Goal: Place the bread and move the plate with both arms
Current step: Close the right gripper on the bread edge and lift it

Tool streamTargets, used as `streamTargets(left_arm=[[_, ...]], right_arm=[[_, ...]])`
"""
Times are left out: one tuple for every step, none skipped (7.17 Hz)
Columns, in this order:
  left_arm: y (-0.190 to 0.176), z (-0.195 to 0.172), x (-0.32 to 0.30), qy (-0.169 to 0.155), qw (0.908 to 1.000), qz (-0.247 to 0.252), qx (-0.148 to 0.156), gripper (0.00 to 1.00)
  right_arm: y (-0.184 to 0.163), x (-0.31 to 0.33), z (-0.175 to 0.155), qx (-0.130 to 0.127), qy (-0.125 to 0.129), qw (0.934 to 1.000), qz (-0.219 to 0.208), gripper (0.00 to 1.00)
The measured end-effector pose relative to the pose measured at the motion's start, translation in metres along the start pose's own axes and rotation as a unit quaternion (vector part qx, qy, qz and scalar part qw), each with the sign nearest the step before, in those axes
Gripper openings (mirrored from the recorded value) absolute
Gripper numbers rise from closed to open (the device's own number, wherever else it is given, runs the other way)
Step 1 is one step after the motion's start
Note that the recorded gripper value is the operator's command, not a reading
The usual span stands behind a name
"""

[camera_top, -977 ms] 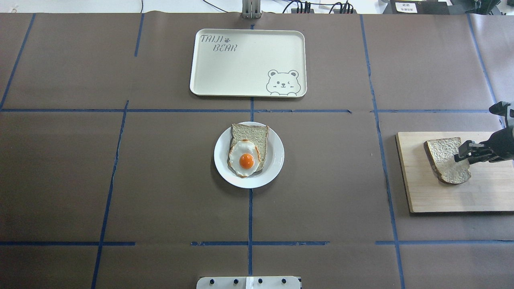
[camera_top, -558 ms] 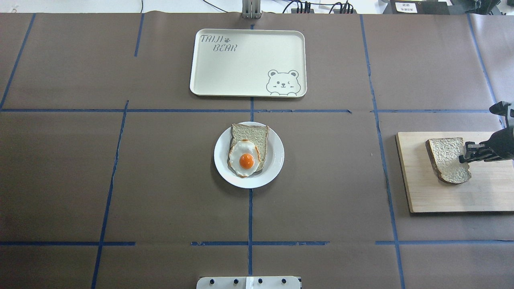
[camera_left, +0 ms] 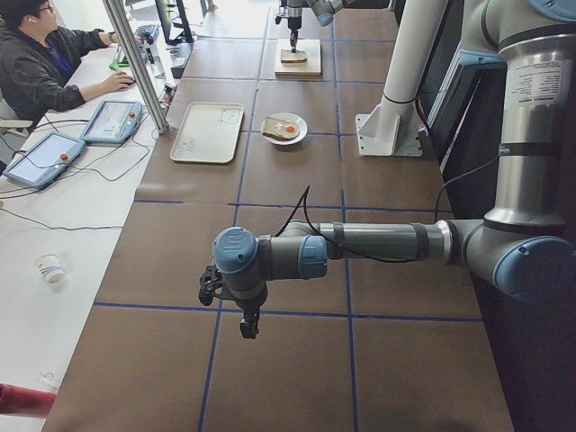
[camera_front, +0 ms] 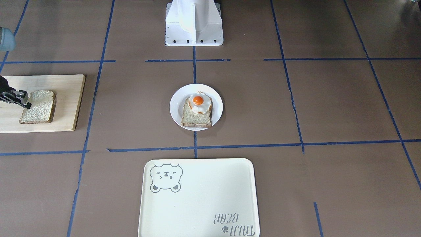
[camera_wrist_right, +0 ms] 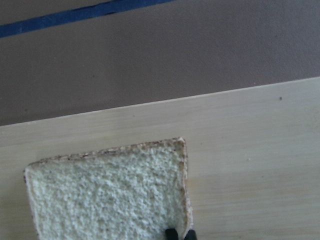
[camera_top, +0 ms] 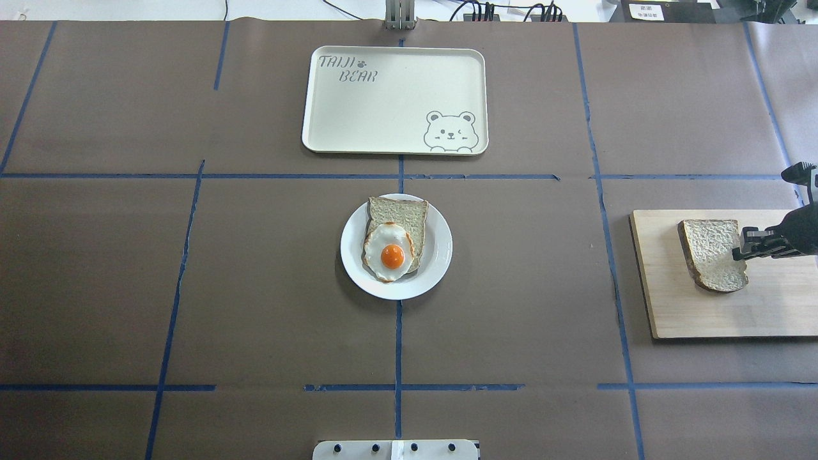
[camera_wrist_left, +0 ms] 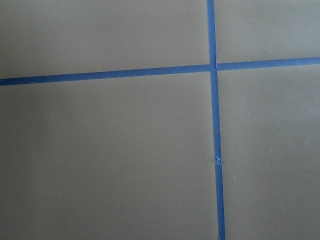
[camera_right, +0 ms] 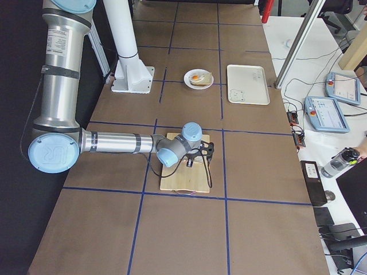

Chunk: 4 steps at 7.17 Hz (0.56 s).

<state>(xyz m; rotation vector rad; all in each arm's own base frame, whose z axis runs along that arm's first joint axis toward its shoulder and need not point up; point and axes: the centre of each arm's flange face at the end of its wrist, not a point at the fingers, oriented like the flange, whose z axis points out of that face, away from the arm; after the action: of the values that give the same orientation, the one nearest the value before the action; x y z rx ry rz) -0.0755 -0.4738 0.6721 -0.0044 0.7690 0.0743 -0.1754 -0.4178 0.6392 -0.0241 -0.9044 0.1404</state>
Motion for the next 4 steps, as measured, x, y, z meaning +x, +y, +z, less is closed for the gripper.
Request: streamTargets(left_arm=[[0.0, 0.0, 0.0, 0.0, 1.0, 0.0, 0.0, 1.0], [0.0, 0.001, 0.0, 0.0, 1.0, 0.0, -0.001, 1.0], [0.0, 0.001, -0.001, 0.0, 1.0, -0.001, -0.001, 1.0], [0.0, 0.001, -0.001, 0.0, 1.0, -0.001, -0.001, 1.0]], right_arm=[[0.007, 0.006, -0.002, 0.004, -0.008, 0.9999, -0.008, 0.0], [0.013, 0.011, -0.006, 0.011, -0.018, 0.9996, -0.017, 0.0], [0.014, 0.013, -0.013, 0.02, -0.031, 0.999, -0.025, 0.0], [0.012, 0.016, -0.025, 0.031, -0.05, 0.9978, -0.032, 0.0]])
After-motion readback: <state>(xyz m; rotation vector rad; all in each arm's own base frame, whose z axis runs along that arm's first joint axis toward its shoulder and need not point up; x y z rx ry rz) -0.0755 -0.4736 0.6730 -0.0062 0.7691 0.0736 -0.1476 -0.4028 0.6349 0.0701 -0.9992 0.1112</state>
